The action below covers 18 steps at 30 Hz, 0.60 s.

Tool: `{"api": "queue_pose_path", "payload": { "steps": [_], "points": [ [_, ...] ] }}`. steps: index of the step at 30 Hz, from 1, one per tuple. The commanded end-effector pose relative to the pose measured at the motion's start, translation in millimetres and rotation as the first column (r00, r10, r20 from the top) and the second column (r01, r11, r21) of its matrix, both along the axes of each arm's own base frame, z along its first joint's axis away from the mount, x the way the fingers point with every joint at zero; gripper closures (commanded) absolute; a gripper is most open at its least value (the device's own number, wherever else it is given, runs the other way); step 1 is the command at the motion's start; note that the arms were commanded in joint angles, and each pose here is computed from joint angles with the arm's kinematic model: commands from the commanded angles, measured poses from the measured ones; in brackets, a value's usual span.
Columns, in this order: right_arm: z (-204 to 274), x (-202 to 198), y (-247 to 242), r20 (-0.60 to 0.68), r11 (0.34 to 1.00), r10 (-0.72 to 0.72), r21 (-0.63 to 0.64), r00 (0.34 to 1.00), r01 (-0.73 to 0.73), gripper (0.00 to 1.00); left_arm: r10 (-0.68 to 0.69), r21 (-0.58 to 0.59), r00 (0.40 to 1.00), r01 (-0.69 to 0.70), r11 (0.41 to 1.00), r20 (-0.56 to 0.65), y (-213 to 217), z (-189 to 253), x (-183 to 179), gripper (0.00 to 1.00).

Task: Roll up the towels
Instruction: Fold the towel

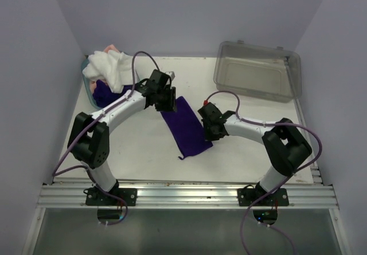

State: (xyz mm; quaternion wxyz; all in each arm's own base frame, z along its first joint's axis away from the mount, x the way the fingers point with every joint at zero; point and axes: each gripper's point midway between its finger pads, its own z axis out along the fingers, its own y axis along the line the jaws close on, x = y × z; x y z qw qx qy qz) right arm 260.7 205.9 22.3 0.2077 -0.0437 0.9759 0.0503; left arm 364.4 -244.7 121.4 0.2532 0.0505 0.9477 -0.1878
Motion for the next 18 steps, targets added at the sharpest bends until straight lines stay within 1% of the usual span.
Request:
{"api": "queue_pose_path", "payload": {
  "steps": [1,2,3,5,6,9,11,15,18],
  "points": [
    [-5.9,12.4,3.7,0.027,1.000,0.026,-0.010,0.999,-0.025,1.00,0.035,0.018,0.999,-0.034,0.999,-0.029,15.8,-19.6,-21.2,0.59],
    [-9.3,10.9,3.0,0.024,1.000,0.016,-0.004,1.000,-0.015,1.00,0.044,0.044,0.999,-0.043,0.998,-0.018,23.2,-21.1,-24.1,0.59],
    [-18.6,-1.6,1.8,-0.015,1.000,0.024,0.011,1.000,-0.024,1.00,0.048,0.060,0.999,-0.046,0.997,-0.019,28.4,-21.5,-29.4,0.59],
    [-18.7,-11.2,7.8,-0.020,0.998,0.012,0.068,1.000,-0.011,1.00,0.050,0.077,0.999,-0.049,0.996,-0.008,39.5,-17.7,-39.9,0.58],
    [-25.2,-25.0,6.7,-0.045,0.997,0.020,0.070,0.999,-0.017,1.00,0.051,0.078,0.999,-0.050,0.996,-0.007,41.9,-16.1,-43.8,0.58],
    [-22.3,-43.2,12.8,-0.050,0.995,0.003,0.100,0.999,0.002,1.00,0.053,0.064,0.998,-0.053,0.997,-0.013,47.4,-12.7,-59.7,0.58],
    [-18.0,-47.5,10.9,-0.043,0.994,-0.040,0.104,0.998,0.044,1.00,0.064,0.049,0.998,-0.063,0.997,-0.021,51.7,-13.5,-71.6,0.57],
    [16.7,-46.2,3.8,0.042,0.984,-0.084,0.163,0.996,0.076,1.00,0.079,0.025,0.995,-0.078,0.997,-0.057,59.3,-21.7,-96.9,0.56],
    [34.4,-44.7,-0.3,0.084,0.985,-0.068,0.162,0.994,0.054,1.00,0.067,-0.059,0.992,-0.073,0.996,-0.106,53.0,-29.3,-121.3,0.55]
  ]
}}
